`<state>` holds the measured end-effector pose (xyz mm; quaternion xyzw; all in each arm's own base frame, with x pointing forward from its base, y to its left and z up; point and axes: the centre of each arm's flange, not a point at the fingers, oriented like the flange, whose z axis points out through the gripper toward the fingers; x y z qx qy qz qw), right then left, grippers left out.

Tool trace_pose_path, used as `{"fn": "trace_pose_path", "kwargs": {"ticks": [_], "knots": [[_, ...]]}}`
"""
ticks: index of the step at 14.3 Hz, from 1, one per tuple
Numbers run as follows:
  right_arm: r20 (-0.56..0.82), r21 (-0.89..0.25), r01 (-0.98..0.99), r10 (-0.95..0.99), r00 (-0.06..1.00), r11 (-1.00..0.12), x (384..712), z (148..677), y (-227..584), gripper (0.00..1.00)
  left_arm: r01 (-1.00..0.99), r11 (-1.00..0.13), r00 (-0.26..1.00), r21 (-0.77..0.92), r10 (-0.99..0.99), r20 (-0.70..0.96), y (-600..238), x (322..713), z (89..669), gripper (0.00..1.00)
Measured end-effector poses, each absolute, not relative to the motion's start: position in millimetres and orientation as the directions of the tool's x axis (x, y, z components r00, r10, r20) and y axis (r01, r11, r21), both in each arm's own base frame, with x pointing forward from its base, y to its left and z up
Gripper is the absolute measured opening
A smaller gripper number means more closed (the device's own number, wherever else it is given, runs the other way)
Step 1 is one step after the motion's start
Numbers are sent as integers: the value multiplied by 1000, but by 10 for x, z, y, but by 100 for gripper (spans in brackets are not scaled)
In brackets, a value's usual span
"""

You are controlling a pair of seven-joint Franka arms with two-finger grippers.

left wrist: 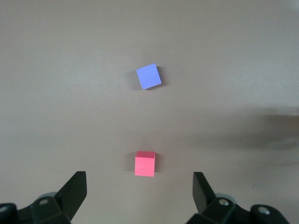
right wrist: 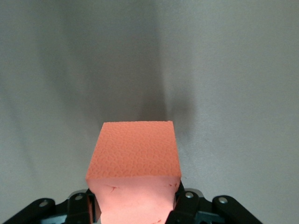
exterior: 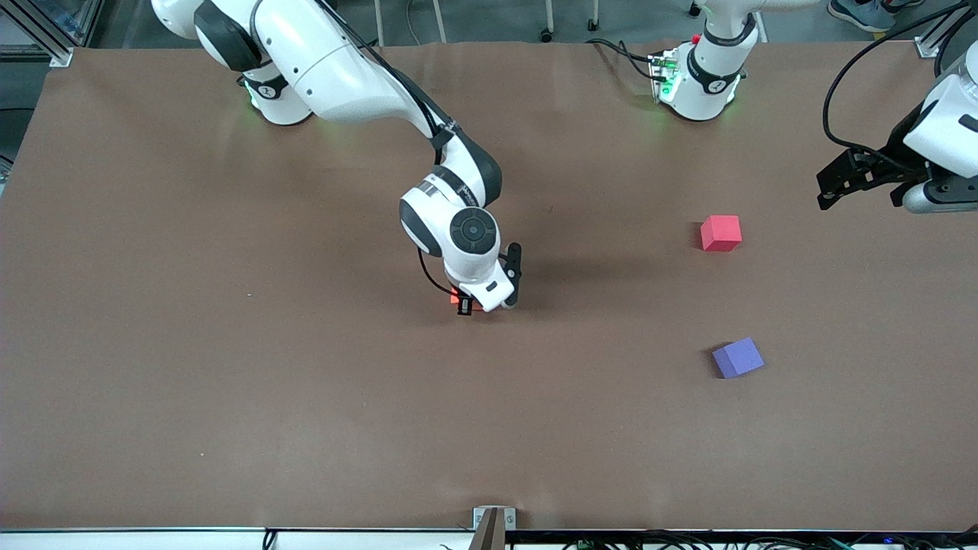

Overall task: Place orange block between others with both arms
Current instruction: 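Lower the orange cube onto the table and open the right gripper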

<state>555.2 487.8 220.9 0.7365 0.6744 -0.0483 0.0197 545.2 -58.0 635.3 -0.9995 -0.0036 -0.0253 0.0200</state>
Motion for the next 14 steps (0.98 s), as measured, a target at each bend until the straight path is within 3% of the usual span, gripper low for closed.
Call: {"fn": "trace_pose_path", "kwargs": {"ticks": [5, 9, 14], "knots": [[-81, -9, 997, 993, 81, -82, 5589, 2241, 4908, 100, 6, -999, 999, -40, 4, 49, -594, 5457, 6341, 100], [-77, 10, 993, 990, 116, -115, 5755, 2544, 4807, 100, 7, -999, 999, -40, 5, 38, -586, 5487, 6285, 100], [-87, 20, 947, 943, 320, -320, 6458, 3831, 3501, 100, 53, -998, 998, -37, 53, -16, -1198, 5569, 5946, 100]]}}
